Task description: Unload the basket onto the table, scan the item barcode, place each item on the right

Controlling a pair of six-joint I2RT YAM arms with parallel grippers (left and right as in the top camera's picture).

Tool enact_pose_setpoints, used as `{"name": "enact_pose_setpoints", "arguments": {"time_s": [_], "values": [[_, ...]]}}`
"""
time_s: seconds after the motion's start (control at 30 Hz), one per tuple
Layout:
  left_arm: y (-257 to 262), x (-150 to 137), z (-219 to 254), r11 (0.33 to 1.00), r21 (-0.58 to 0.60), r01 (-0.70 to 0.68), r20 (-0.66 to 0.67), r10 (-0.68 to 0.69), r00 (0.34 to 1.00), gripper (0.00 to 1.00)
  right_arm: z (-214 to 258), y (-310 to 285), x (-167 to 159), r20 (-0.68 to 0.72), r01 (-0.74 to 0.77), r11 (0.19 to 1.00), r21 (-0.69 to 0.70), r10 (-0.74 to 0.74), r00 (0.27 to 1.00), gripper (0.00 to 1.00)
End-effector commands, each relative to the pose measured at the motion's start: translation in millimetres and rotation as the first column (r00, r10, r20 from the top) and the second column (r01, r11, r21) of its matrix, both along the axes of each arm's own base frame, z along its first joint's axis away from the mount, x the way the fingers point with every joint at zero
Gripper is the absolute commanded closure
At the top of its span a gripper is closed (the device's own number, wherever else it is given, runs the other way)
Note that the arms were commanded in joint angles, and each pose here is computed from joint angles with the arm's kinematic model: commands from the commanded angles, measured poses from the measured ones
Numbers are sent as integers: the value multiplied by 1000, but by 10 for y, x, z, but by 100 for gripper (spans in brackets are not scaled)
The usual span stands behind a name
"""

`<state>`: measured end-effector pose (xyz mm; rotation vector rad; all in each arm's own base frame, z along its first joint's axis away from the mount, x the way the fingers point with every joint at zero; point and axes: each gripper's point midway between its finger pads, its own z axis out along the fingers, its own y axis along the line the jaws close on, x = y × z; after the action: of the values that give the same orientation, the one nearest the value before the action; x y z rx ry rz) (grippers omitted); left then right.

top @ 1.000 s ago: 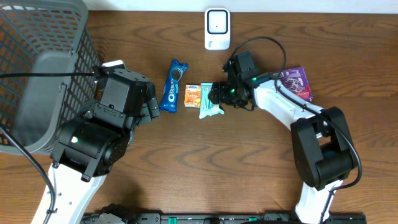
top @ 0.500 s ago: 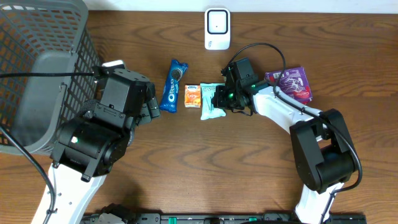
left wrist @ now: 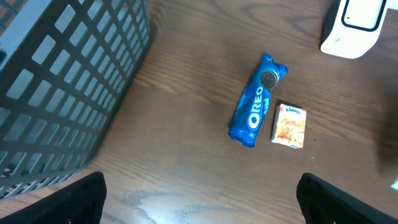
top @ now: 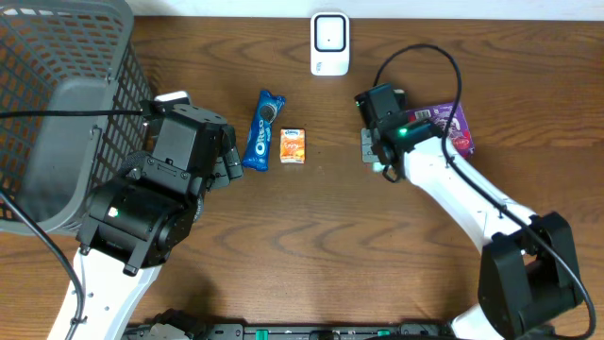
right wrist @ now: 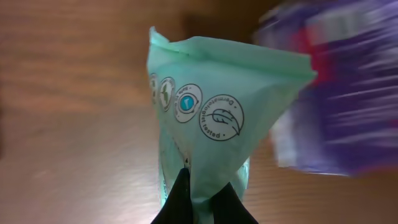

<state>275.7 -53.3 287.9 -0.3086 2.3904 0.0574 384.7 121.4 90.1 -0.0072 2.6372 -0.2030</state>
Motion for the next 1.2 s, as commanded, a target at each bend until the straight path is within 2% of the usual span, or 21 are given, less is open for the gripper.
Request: {"name": "enact_pose_setpoints", "arguments": {"time_s": [0.0,0.17,0.43,0.47,0.5,0.63,0.77,0.87,1.07,1.17], "values": [[35,4,25,1000,13,-5,6,5,1000,2,238,-371,125,142,102,947,-304,-60,988,99],[35,4,25,1000,13,-5,6,5,1000,2,57,-474,172,141,127,901,-415,-75,987,99],[35,4,25,1000,13,-5,6,5,1000,2,-300,-270,132,77,53,885,-463,-20,997,98],[35,4,25,1000,13,-5,6,5,1000,2,-330,-217,123,72,40,887,-460,-7,997,96],[35,4,25,1000,13,-5,6,5,1000,2,-369,-121,115,68,19,895,-445,12,998,87],[35,4,25,1000,13,-5,6,5,1000,2,-480,268,42,45,-70,929,-364,92,995,81],[35,4,25,1000,13,-5,6,5,1000,2,-475,516,8,73,-100,939,-328,131,989,65],[35,4,25,1000,13,-5,6,5,1000,2,-486,662,-27,74,-132,944,-302,161,984,57],[35,4,25,1000,13,-5,6,5,1000,2,-357,649,-17,68,-98,955,-280,121,990,53],[35,4,25,1000,13,-5,6,5,1000,2,-207,614,64,40,-78,976,-201,88,995,52]]}}
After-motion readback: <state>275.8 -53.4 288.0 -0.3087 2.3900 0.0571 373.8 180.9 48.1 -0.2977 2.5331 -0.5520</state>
